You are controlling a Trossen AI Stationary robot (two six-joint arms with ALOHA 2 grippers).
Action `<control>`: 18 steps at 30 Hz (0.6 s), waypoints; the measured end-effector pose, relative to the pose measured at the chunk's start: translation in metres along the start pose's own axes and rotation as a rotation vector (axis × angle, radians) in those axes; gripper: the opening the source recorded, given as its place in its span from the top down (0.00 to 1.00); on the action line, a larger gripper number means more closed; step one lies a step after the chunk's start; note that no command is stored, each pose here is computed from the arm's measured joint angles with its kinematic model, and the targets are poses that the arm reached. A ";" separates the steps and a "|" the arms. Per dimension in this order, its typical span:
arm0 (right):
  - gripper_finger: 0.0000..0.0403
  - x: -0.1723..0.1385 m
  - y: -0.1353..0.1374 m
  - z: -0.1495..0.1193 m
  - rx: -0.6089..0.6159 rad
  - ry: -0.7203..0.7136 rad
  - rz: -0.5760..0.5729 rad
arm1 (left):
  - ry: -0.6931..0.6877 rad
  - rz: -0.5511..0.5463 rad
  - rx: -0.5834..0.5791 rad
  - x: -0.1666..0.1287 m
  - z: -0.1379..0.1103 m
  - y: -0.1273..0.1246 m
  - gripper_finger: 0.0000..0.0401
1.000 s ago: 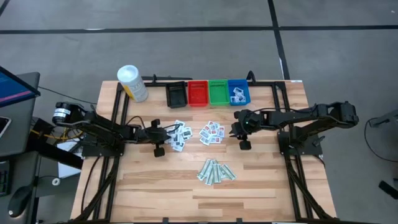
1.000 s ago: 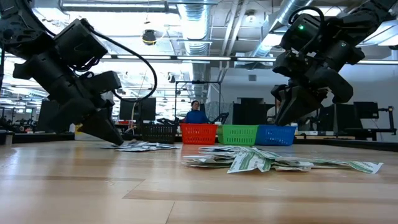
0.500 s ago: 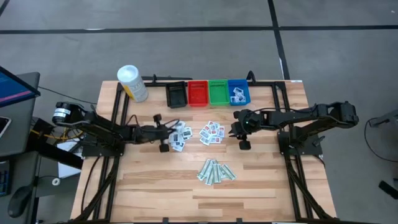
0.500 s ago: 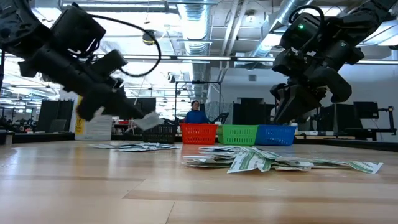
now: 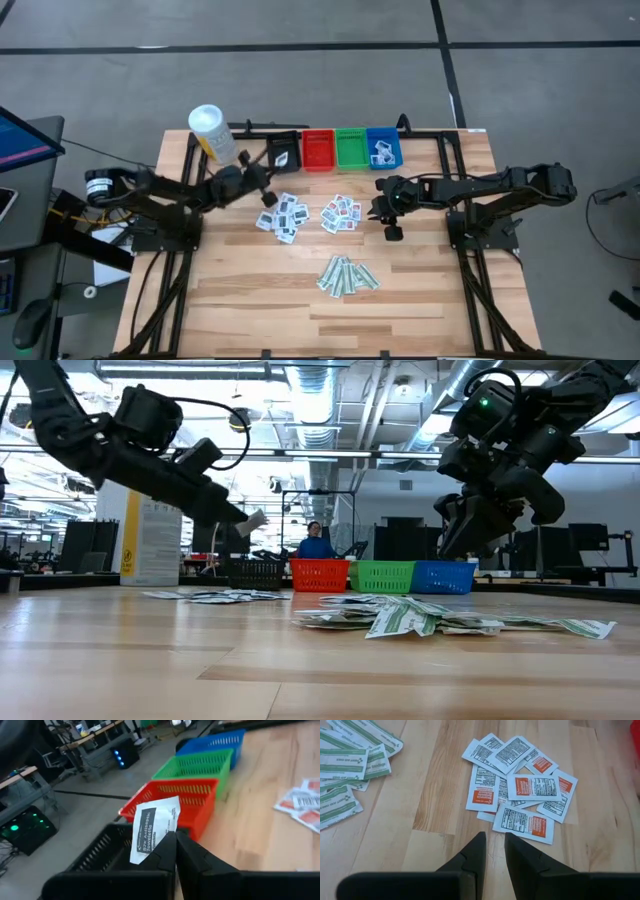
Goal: Pick & Place First Aid Supplies
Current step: Put the black towelette pack into the black bin
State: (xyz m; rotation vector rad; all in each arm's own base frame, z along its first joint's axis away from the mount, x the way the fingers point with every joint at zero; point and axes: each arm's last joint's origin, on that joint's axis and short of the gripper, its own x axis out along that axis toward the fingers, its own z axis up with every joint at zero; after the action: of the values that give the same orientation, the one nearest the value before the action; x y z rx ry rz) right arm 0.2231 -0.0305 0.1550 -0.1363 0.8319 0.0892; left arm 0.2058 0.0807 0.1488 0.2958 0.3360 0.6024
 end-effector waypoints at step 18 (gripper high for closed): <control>0.84 0.000 -0.001 0.003 -0.021 -0.028 -0.006 | 0.049 -0.015 -0.034 0.044 -0.015 0.026 0.98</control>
State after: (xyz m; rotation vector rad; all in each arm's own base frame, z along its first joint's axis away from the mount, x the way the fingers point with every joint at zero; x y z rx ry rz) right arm 0.2251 -0.0309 0.1568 -0.1571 0.8026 0.0936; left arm 0.2209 0.1300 0.1351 0.2463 0.3749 0.6007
